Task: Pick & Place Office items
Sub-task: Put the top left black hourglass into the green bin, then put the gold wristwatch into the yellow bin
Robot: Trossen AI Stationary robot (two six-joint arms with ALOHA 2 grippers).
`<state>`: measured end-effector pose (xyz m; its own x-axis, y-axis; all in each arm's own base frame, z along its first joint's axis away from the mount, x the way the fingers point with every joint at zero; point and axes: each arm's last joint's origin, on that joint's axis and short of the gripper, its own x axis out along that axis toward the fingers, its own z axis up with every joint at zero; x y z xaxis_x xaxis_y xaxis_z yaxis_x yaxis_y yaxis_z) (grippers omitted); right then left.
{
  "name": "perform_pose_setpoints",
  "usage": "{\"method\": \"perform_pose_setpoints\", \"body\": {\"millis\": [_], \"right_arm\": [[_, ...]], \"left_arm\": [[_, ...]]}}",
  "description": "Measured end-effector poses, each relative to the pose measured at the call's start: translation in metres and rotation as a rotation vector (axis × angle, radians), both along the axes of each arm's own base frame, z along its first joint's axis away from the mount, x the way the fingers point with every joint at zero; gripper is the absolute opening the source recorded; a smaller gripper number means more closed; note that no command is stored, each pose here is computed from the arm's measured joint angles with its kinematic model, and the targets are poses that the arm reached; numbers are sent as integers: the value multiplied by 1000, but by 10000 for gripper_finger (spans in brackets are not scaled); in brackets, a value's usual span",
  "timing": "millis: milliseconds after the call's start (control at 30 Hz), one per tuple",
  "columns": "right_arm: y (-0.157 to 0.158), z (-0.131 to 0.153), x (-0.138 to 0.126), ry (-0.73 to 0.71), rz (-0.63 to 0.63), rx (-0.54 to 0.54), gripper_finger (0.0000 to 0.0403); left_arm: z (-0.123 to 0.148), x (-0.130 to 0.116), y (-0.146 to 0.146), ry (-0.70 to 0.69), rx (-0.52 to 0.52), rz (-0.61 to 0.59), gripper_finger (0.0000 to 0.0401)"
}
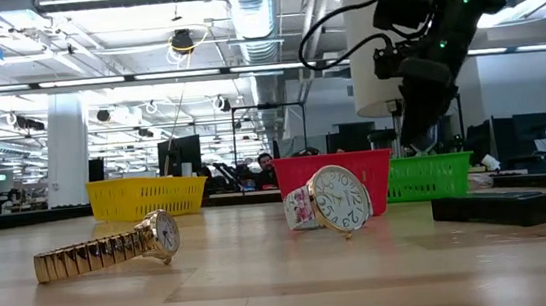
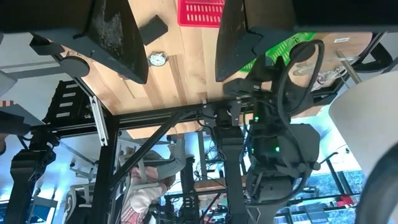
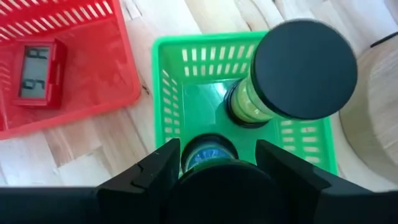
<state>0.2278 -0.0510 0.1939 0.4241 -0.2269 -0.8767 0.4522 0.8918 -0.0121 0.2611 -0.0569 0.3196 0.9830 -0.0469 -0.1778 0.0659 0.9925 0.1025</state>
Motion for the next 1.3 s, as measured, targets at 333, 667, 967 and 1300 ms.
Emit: {"method": "perform_pose_setpoints", "body": {"millis": [333,667,967,1300], "right_arm": [[1,-10,-4,13,28,-10,209],[-1,-6,3,-45,116,-71,259],[-2,35,11,-2,141,-74,261],[-1,101,5,90,130,-35,260]], "left_arm": [[4,1,0,-39,-9,-1,182],[4,1,0,-39,-9,0,182],[4,1,0,-38,-10,-4,182],[3,0,0,-29,-7,-3,182]]}}
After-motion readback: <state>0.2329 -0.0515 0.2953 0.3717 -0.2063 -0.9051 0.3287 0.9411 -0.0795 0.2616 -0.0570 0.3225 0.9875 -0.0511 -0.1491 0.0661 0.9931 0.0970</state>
